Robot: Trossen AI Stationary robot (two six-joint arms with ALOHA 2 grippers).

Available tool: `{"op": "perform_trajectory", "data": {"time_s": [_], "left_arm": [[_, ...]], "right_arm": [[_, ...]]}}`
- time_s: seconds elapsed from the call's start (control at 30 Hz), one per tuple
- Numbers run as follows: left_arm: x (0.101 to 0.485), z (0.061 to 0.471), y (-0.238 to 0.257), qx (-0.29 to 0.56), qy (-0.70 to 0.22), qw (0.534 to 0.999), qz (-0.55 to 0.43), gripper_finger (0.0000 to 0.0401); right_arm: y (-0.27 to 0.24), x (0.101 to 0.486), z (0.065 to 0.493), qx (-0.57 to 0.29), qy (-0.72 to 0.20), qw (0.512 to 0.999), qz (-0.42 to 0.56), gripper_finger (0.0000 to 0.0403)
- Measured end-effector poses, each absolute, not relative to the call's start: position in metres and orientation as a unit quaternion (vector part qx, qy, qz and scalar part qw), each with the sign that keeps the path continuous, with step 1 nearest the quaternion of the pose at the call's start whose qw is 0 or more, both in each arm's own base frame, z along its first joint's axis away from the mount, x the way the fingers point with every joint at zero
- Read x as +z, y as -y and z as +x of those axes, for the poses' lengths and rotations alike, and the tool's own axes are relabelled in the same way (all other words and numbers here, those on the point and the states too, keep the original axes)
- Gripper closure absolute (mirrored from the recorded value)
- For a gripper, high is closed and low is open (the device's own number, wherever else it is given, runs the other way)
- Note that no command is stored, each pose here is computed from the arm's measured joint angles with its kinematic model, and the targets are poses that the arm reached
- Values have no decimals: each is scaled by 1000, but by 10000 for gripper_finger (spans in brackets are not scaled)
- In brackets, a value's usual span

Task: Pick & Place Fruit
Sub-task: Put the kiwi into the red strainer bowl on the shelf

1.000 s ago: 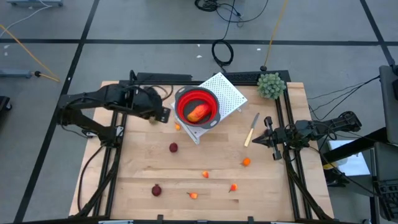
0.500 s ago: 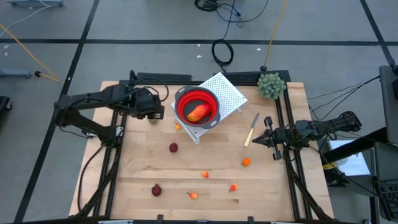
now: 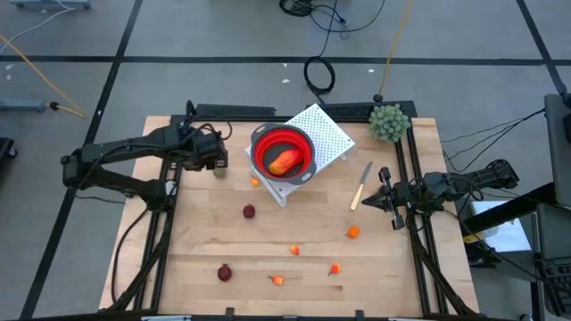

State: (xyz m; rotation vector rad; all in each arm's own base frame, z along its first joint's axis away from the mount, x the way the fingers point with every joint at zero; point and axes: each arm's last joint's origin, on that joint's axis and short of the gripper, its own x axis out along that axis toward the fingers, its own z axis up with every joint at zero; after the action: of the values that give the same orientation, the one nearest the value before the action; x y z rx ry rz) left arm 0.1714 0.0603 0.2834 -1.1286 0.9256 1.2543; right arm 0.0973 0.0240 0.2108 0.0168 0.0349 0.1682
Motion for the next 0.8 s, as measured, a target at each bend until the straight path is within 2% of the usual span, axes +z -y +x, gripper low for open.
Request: {"op": "perform_trajectory", "data": {"time_s": [0.13, 0.27, 0.57, 0.8], "left_arm": [[266, 171, -68, 520, -377, 574, -508, 278], [250, 176, -75, 512, -371, 585, -508, 252], [220, 183, -92, 565, -376, 558, -476, 135], [202, 194, -107, 570, -391, 549, -469, 51]], "right_arm": [[-24, 211, 97, 84, -17, 996, 8, 403], [-24, 211, 97, 84, -17, 996, 8, 403], [-24, 211, 97, 84, -17, 996, 8, 403], [-24, 211, 97, 84, -17, 996, 8, 403]]}}
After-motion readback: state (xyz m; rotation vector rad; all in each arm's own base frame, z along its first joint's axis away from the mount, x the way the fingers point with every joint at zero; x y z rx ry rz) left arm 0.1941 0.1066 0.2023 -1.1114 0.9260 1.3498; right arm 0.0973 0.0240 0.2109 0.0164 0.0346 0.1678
